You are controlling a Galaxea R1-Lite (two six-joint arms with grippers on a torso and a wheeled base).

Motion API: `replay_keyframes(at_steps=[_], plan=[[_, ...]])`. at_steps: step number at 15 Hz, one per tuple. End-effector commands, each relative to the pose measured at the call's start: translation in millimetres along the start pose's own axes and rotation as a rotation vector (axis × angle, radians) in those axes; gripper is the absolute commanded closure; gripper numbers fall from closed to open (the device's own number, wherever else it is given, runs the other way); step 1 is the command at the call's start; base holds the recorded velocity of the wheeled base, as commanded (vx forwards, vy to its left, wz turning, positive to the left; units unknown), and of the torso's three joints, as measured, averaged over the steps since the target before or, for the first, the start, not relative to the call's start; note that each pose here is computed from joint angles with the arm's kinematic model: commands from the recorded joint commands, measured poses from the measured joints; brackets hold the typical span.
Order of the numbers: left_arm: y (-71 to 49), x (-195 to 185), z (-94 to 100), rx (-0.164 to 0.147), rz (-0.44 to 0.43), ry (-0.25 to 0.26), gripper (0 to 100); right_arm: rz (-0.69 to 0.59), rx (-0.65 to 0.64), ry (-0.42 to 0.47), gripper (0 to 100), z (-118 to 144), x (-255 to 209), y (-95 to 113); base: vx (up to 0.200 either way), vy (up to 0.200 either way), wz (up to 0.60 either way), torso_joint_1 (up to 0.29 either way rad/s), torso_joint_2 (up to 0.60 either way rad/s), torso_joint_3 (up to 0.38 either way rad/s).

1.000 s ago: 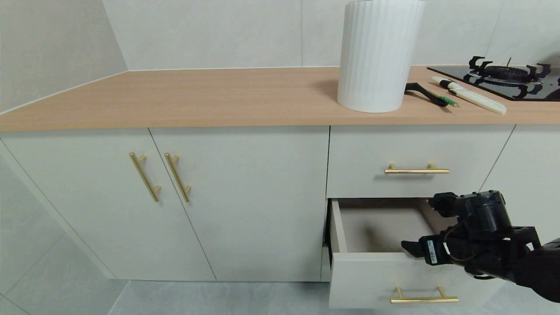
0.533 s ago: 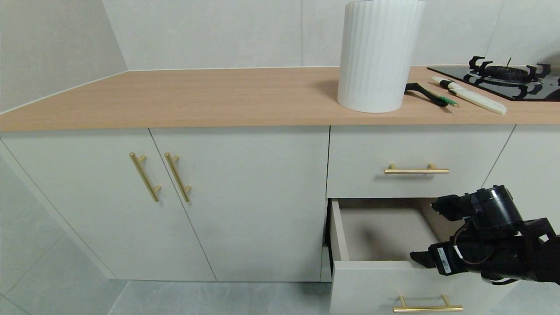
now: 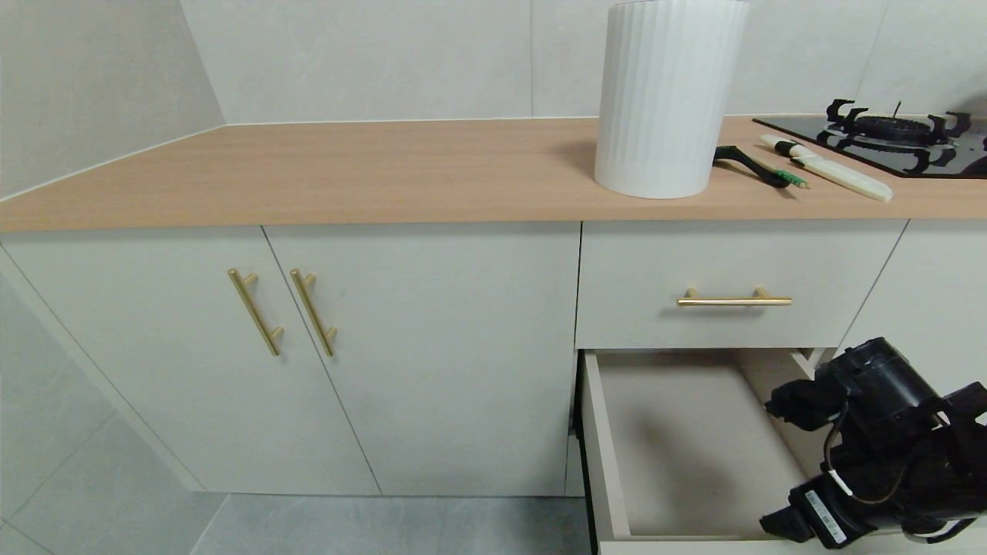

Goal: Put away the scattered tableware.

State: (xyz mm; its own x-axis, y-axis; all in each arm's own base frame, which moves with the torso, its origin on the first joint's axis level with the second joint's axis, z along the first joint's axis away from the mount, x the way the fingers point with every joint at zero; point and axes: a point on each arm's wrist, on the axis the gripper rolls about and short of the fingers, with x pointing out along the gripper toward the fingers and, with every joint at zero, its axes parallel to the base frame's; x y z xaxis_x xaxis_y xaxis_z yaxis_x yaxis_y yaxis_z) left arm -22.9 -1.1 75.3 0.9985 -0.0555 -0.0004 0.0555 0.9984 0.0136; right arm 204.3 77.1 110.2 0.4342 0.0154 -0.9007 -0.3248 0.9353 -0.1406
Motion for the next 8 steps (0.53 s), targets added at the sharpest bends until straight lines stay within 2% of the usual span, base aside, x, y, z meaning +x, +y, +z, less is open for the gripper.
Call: replay_keyframes(at_steps=[1, 4, 5, 8], plan=[[0.0, 0, 0.0, 0.000, 0.000, 0.001, 0, 0.013, -0.040, 0.003, 0, -4, -12, 5, 0.000, 0.000, 0.00, 0.000, 0.00, 0.000], [0.0, 0, 0.0, 0.000, 0.000, 0.001, 0, 0.026, -0.129, 0.109, 0, -14, -16, 9, 0.000, 0.000, 0.00, 0.000, 0.00, 0.000], [0.0, 0, 0.0, 0.000, 0.000, 0.001, 0, 0.027, -0.132, 0.113, 0, -14, -16, 9, 0.000, 0.000, 0.00, 0.000, 0.00, 0.000], [0.0, 0, -0.1, 0.000, 0.000, 0.003, 0, 0.044, -0.206, 0.199, 0, -24, -19, 14, 0.000, 0.000, 0.00, 0.000, 0.00, 0.000]])
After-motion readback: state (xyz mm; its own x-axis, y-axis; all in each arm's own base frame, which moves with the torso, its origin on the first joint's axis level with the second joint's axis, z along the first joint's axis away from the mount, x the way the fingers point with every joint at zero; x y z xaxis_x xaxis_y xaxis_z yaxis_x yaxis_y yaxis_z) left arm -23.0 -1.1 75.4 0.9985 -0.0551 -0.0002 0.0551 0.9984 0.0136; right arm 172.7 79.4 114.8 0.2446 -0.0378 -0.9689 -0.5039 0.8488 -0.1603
